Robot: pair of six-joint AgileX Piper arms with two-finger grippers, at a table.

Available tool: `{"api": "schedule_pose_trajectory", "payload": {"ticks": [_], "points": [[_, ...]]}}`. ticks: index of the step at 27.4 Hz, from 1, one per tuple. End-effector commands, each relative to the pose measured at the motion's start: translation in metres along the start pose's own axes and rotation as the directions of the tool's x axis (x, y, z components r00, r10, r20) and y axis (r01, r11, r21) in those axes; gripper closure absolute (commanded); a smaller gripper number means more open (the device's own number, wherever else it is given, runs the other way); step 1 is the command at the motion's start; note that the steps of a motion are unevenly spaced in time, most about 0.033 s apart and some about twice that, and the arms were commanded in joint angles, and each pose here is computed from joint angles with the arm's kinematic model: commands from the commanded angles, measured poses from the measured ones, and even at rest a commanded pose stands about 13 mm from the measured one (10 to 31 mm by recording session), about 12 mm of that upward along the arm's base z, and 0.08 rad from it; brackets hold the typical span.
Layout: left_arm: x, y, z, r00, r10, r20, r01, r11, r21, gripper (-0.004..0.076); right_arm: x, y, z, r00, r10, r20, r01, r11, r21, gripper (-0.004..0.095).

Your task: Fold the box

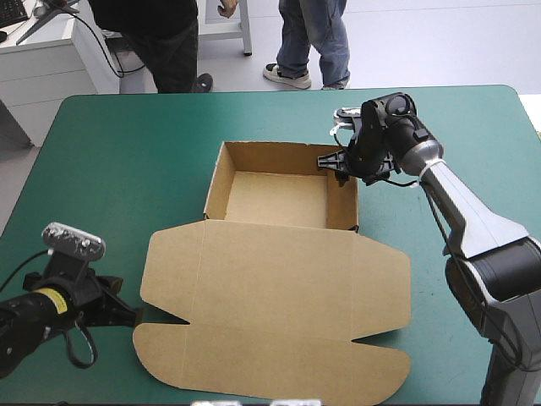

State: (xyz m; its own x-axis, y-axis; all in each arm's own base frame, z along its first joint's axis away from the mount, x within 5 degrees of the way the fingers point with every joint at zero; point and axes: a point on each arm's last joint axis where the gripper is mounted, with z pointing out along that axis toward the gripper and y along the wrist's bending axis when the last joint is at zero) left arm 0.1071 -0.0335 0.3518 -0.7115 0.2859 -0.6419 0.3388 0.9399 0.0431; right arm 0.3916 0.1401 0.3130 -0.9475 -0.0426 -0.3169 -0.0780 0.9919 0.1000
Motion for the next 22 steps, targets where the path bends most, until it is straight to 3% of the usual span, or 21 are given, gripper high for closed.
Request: {"api": "schedule_pose_trajectory", "payload": {"ticks": [1,8,11,15,19,22], "points": [[0.02,-0.003,-0.001,0.997,-0.019,0.072,0.017,1.0,0.021,0.0732,-0.001,0.001,-0.015,1.0,0.006,0.026,-0.005,0.999,-0.04,0.0395],[0.07,-0.009,0.016,0.999,-0.038,0.03,0.036,0.998,0.058,0.0732,-0.002,0.006,0.013,0.998,-0.041,-0.041,0.038,0.997,-0.073,0.0409],[0.081,-0.01,0.019,0.999,-0.04,0.035,0.038,0.997,0.062,0.0732,-0.003,0.005,0.014,0.998,-0.042,-0.045,0.039,0.997,-0.07,0.0552],[0.09,-0.011,0.024,0.998,-0.041,0.041,0.038,0.997,0.061,0.0732,-0.003,0.004,0.014,0.998,-0.045,-0.04,0.043,0.997,-0.06,0.0903],[0.094,-0.011,0.027,0.999,-0.041,0.027,0.04,0.997,0.062,0.0732,-0.003,0.004,0.014,0.998,-0.046,-0.04,0.043,0.997,-0.058,0.0927],[0.094,-0.011,0.027,0.999,-0.041,0.026,0.04,0.997,0.062,0.0732,-0.004,0.001,0.012,0.998,-0.06,-0.026,0.059,0.998,-0.017,0.0927]]}}
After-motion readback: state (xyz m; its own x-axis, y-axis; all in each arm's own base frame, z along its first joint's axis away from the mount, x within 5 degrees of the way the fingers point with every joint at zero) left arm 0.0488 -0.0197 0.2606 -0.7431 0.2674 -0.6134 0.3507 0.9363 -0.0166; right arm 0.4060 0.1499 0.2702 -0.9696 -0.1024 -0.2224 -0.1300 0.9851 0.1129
